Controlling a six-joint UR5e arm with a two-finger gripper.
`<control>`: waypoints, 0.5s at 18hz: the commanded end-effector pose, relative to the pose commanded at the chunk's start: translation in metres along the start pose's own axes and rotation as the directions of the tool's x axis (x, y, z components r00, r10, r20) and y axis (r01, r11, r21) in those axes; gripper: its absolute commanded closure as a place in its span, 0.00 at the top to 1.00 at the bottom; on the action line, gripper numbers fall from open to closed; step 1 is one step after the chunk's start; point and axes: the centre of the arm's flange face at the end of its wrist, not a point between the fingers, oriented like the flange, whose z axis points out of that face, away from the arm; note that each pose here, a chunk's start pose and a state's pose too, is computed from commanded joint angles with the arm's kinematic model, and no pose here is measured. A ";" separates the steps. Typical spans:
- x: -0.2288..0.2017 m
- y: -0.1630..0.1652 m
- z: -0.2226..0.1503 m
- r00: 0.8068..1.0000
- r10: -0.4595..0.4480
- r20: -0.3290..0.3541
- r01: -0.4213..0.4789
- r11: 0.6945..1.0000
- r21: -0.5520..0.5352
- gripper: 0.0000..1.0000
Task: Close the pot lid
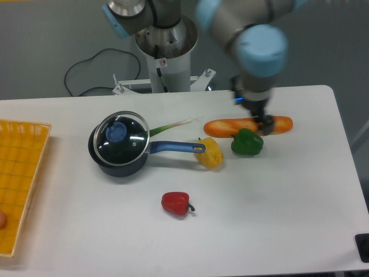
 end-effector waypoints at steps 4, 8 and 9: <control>0.006 0.056 0.007 1.000 0.010 -0.012 -0.010 1.000 -0.002 1.00; 0.023 0.102 0.012 0.998 0.058 -0.017 -0.058 0.998 0.015 1.00; 0.024 0.104 0.011 0.998 0.054 -0.018 -0.054 0.998 0.018 1.00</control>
